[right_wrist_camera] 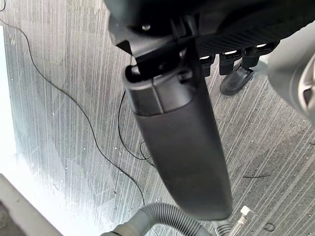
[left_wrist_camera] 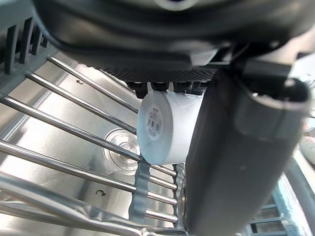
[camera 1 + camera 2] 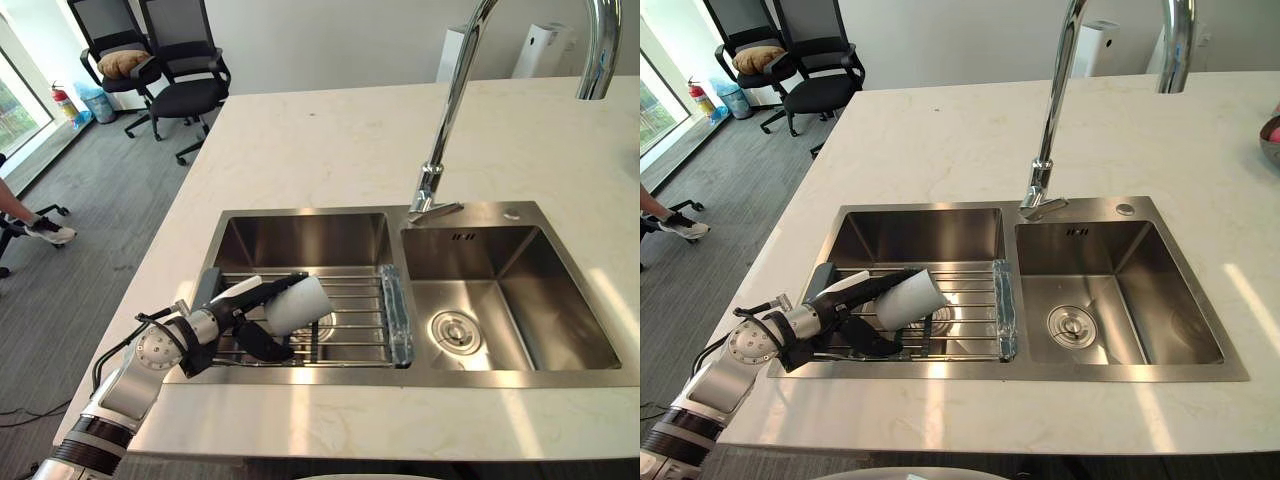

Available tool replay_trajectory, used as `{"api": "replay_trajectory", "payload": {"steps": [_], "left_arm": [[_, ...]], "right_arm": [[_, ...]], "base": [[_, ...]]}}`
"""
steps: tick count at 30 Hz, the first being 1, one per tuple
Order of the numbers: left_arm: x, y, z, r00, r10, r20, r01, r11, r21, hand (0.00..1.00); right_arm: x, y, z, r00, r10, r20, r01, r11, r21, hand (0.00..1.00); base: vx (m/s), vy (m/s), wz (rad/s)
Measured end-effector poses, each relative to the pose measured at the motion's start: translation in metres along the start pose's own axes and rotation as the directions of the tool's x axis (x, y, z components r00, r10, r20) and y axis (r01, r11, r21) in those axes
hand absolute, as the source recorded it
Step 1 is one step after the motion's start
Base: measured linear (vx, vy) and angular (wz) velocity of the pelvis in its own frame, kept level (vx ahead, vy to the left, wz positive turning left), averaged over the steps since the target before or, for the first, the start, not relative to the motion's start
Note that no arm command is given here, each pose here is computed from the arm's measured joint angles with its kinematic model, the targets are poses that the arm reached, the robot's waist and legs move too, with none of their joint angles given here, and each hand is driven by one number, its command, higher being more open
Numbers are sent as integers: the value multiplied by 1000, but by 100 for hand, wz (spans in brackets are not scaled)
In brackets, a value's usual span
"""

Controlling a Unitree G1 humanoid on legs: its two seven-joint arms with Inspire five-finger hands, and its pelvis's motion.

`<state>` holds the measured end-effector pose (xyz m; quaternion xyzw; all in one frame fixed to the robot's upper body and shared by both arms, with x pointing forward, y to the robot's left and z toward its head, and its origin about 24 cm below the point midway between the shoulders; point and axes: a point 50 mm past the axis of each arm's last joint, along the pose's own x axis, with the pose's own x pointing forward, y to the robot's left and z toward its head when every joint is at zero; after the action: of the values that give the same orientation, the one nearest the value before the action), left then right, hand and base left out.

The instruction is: Walk over to the sink, pick up the cup, carry it to the dishwasher, place the cup inside the dishwasher, then close the dishwasher door

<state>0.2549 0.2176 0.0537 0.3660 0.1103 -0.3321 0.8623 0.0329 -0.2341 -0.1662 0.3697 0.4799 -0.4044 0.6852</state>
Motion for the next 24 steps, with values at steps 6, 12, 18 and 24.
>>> {"api": "replay_trajectory", "payload": {"steps": [6, 12, 18, 24], "left_arm": [[3, -4, -6, 999, -12, -36, 13, 1000, 16, 100], [4, -4, -10, 999, 33, -43, -33, 999, 11, 100], [6, -3, -10, 994, 104, -38, -104, 995, 4, 100], [7, -4, -8, 993, 112, -26, -112, 994, -3, 100]], "right_arm": [[-1, -2, -1, 1000, -1, -1, 1, 1000, -22, 100], [-2, -3, -4, 1000, -1, -16, 1, 999, -35, 100], [-2, -6, -5, 1000, -5, -17, 5, 999, -36, 100], [-2, -4, -7, 1000, 2, -19, -3, 999, -32, 100]], "base": [[-9, -7, -3], [-24, -10, -2], [-19, -9, 0], [0, 0, 0]]}}
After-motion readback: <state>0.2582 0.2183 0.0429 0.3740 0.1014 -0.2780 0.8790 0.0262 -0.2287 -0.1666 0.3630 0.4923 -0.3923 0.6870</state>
